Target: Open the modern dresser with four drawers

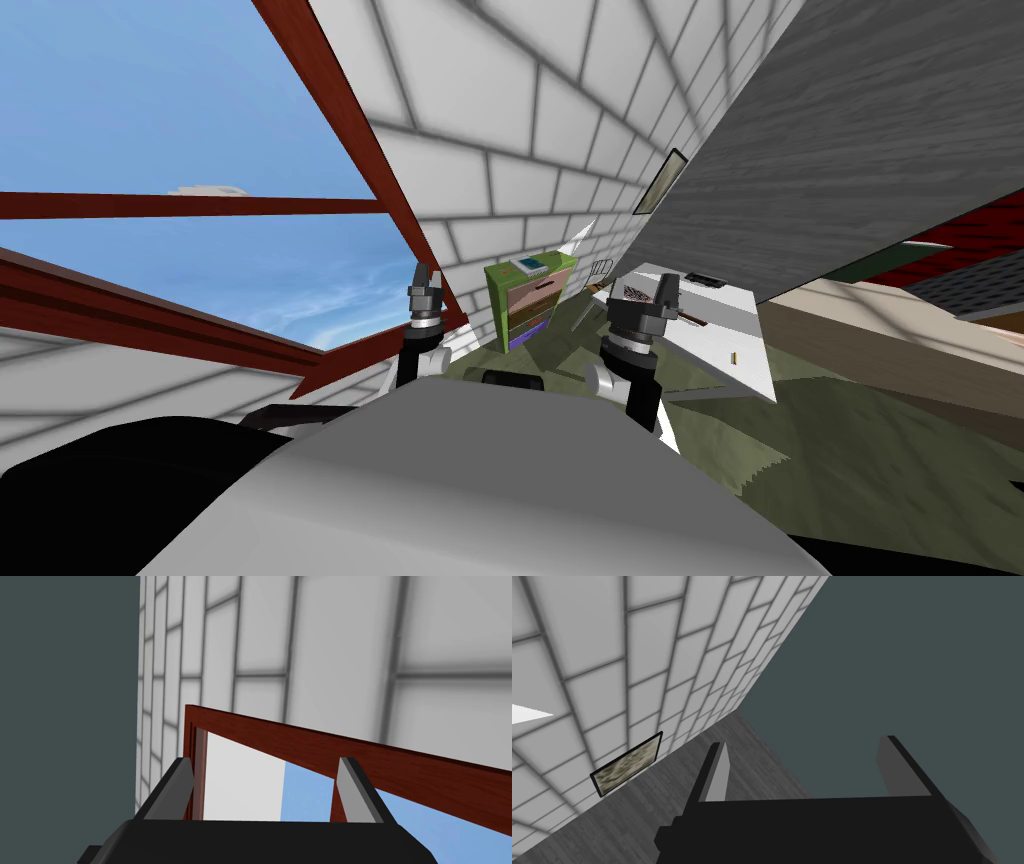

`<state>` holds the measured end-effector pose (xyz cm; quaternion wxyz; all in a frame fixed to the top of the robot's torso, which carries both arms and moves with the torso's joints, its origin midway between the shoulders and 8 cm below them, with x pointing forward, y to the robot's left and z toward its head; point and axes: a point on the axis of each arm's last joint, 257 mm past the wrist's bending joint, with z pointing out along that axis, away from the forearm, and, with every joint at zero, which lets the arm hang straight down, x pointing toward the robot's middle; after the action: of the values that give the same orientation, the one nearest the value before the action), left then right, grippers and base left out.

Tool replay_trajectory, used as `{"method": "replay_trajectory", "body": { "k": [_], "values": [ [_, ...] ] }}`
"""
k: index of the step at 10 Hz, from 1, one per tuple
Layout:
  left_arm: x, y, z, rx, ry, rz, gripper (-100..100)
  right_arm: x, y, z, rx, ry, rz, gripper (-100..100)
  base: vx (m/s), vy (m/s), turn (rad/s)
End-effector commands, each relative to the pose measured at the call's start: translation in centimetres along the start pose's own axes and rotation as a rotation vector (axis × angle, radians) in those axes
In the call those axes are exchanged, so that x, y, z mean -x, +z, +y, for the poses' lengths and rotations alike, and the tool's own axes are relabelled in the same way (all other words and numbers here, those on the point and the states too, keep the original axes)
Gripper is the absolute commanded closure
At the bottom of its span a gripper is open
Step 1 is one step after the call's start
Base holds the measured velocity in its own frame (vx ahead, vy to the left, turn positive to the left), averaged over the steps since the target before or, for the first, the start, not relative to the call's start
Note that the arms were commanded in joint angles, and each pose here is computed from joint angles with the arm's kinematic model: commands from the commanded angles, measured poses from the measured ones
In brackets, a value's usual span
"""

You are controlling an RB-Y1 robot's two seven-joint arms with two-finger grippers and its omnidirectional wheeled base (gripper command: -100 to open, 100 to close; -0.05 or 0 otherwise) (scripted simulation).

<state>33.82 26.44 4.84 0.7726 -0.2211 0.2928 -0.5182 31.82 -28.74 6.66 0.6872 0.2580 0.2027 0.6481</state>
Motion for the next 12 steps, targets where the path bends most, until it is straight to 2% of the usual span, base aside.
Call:
{"method": "replay_trajectory", "body": {
  "k": [1,9,10,12],
  "values": [
    [0.0,0.0,0.0,0.000,0.000,0.000,0,0.0,0.0,0.0,0.000,0.000,0.000,0,0.000,0.000,0.000],
    [0.0,0.0,0.0,0.000,0.000,0.000,0,0.0,0.0,0.0,0.000,0.000,0.000,0,0.000,0.000,0.000],
    [0.0,0.0,0.0,0.000,0.000,0.000,0,-0.6,0.1,-0.2,-0.005,-0.025,0.036,-100,0.010,0.004,-0.004],
    [0.0,0.0,0.0,0.000,0.000,0.000,0,-1.5,0.1,-0.8,-0.013,-0.077,0.091,-100,0.015,0.006,-0.010]
  ]
}}
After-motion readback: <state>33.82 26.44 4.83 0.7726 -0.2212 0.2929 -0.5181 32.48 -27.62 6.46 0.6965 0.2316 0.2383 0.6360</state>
